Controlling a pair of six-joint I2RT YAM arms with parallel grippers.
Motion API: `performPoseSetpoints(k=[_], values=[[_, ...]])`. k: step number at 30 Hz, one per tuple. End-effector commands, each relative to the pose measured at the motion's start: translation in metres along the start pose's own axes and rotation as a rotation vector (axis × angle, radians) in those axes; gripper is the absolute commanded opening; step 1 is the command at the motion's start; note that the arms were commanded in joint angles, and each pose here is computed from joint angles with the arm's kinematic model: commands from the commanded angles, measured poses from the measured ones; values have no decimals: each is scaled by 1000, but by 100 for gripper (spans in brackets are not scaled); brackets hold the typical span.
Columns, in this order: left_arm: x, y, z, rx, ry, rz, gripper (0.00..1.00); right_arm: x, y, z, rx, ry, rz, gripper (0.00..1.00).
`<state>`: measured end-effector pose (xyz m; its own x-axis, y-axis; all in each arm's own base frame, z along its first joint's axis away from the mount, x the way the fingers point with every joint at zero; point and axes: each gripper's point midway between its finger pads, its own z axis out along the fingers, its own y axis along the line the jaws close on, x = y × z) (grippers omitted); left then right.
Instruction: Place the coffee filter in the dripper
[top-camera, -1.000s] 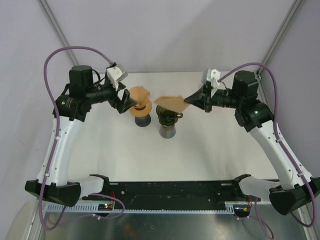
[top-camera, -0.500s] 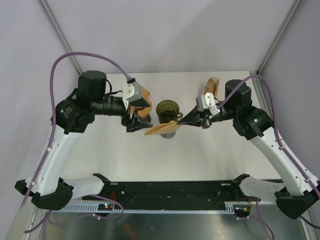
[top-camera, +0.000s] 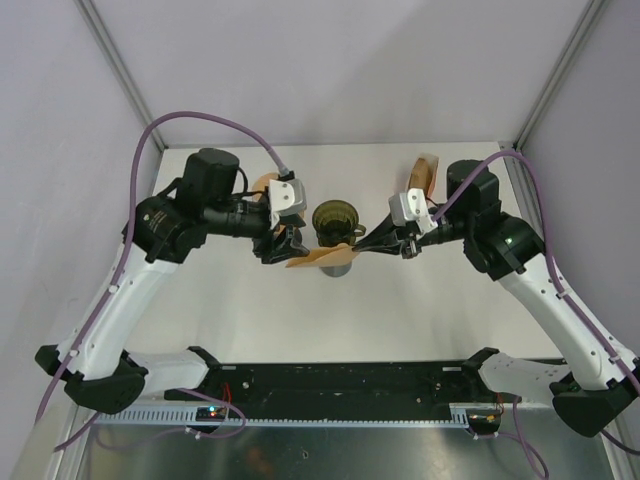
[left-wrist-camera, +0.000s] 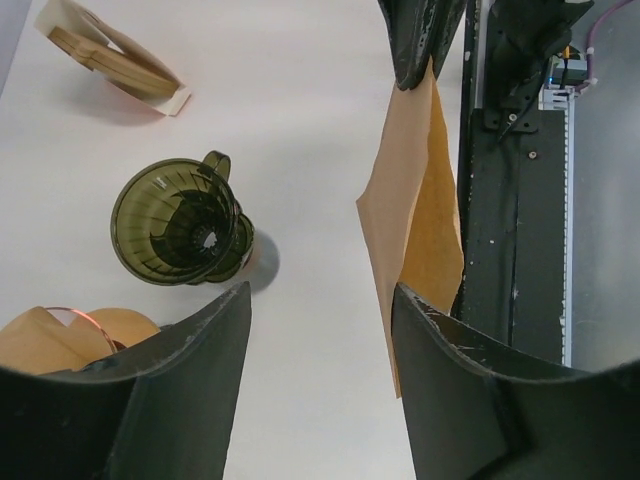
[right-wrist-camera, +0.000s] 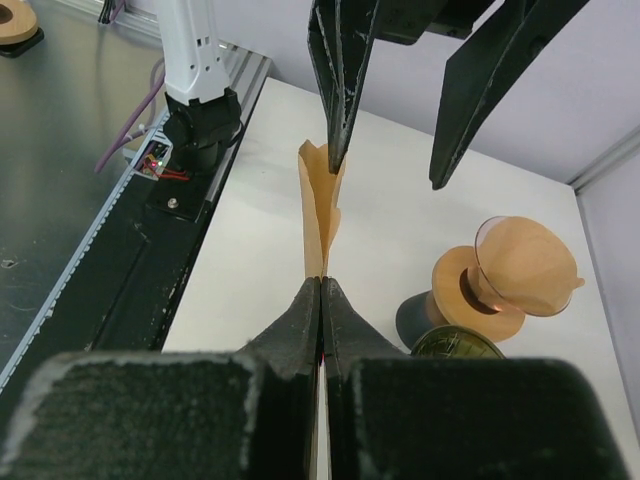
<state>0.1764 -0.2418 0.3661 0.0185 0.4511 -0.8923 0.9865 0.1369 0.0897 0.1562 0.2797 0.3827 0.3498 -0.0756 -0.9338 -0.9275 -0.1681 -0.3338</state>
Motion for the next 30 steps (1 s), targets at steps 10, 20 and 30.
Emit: performPoseSetpoints(k=[10,20,30], values=[[15,-7,16,71,31,12,43,0,-1,3,-15,-6,-18,0],[29,46,22,-202,165,-174,0,18,-61,-6,293,108,48,68],[23,88,29,-375,165,-202,0,-10,-44,13,235,83,-186,78]])
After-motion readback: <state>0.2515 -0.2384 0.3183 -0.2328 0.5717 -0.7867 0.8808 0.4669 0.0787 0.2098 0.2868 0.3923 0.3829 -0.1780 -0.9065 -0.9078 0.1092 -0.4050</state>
